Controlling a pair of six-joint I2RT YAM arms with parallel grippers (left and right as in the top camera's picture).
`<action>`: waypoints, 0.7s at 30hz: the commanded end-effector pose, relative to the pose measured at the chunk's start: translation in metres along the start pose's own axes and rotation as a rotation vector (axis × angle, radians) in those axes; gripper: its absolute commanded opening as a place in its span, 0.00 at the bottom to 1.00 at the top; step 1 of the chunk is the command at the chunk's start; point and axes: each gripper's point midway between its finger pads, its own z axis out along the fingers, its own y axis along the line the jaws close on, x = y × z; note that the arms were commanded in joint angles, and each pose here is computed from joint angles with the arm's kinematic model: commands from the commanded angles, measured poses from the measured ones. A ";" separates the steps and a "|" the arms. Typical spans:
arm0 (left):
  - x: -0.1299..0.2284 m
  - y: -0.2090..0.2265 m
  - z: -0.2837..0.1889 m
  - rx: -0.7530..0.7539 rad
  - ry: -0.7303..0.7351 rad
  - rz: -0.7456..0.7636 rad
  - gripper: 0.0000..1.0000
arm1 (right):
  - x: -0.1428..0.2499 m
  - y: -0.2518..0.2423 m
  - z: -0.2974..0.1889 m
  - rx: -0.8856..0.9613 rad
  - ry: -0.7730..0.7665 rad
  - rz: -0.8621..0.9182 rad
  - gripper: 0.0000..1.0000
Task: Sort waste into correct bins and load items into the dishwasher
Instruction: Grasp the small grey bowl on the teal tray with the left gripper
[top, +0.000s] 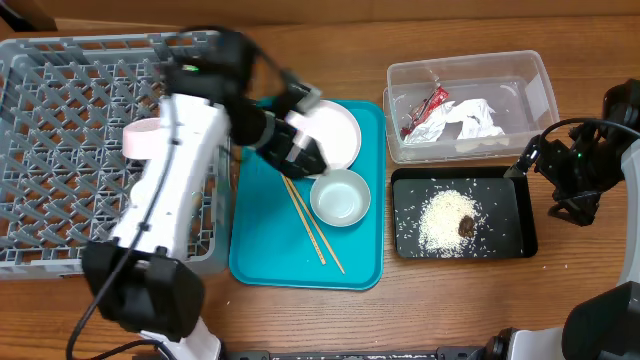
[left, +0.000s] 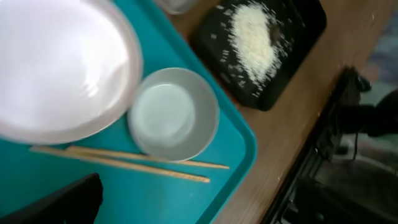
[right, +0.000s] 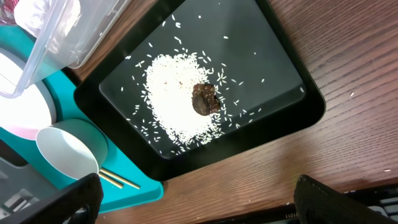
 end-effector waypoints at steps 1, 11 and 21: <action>0.003 -0.018 0.033 -0.050 0.115 0.041 1.00 | -0.001 -0.002 -0.007 0.010 -0.034 -0.014 1.00; 0.013 -0.020 0.102 -0.464 0.250 -0.173 1.00 | -0.002 -0.004 -0.007 0.024 -0.039 -0.014 1.00; 0.058 0.001 0.183 -0.468 0.496 -0.179 0.79 | -0.002 -0.004 -0.007 0.023 -0.039 -0.014 1.00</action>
